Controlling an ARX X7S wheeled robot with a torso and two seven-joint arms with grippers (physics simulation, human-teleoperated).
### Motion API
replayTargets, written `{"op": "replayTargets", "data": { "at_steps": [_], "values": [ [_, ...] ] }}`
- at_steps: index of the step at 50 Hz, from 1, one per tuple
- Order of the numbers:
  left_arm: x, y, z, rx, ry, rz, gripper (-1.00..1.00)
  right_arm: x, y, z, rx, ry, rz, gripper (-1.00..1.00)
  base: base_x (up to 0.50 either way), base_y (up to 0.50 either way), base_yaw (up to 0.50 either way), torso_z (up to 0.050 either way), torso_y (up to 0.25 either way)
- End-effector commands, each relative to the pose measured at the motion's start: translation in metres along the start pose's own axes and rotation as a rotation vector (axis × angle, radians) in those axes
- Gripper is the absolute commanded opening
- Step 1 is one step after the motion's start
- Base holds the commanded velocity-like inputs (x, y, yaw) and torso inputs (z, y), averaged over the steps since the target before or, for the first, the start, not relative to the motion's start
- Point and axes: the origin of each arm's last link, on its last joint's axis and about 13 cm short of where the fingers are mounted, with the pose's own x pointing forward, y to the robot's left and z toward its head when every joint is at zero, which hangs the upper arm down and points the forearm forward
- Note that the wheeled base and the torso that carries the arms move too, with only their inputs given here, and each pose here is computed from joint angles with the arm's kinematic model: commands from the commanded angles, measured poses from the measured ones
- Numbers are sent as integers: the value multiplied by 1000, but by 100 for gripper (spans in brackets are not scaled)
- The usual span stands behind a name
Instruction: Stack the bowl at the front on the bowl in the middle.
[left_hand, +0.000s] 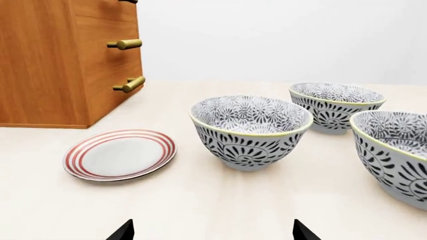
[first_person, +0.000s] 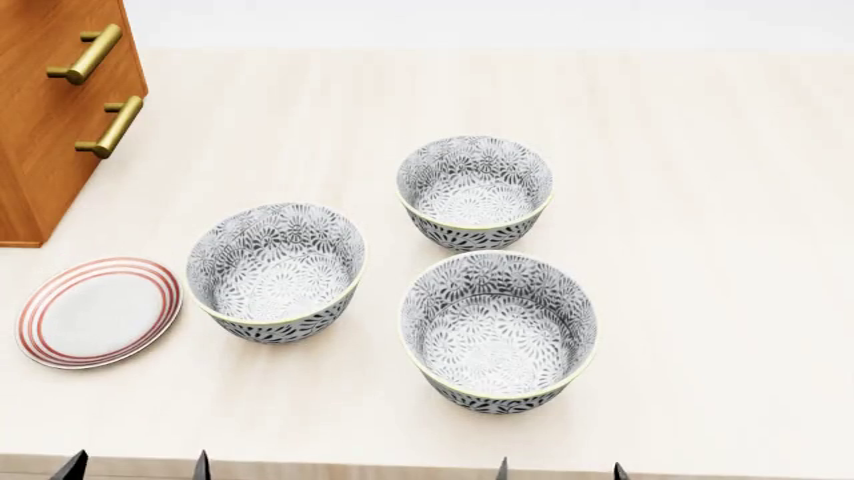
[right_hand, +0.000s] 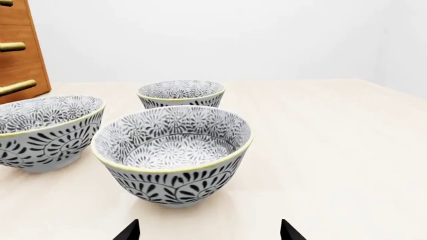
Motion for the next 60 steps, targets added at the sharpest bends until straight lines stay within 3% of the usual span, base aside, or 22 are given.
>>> {"op": "replayTargets", "data": {
  "at_steps": [1, 10, 20, 34, 35, 48, 50, 52, 53, 60],
  "values": [
    [2, -4, 44, -18, 18, 3, 100, 6, -1, 36, 34, 15, 38, 100, 0, 0, 0, 0, 0],
    [27, -7, 118, -48, -37, -43, 100, 26, -11, 109, 22, -32, 19, 100, 0, 0, 0, 0, 0],
    [41, -3, 168, -62, -123, -11, 100, 34, -15, 162, -50, -96, -32, 100, 0, 0, 0, 0, 0],
    [44, -1, 173, -50, -151, -1, 100, 30, -16, 169, -70, -107, -51, 100, 0, 0, 0, 0, 0],
    [44, -1, 173, -49, -152, 0, 100, 30, -17, 170, -45, -113, -61, 100, 0, 230, 0, 0, 0],
    [44, -1, 169, -28, -172, 22, 100, 30, -11, 170, -101, -97, -45, 100, 0, 500, 0, 0, 0],
    [43, -1, 169, -29, -169, 20, 100, 32, -13, 171, -47, -81, -38, 100, 0, 250, 0, 0, 0],
    [43, 0, 170, -31, -169, 18, 100, 33, -14, 170, -66, -98, -47, 100, 0, 0, 0, 0, 0],
    [43, 0, 170, -34, -168, 16, 100, 33, -13, 169, -58, -65, 18, 100, 0, 0, 0, 0, 0],
    [43, -1, 169, -27, -171, 10, 100, 32, -12, 171, -87, -88, 1, 100, 465, 0, 0, 0, 0]
  ]
}}
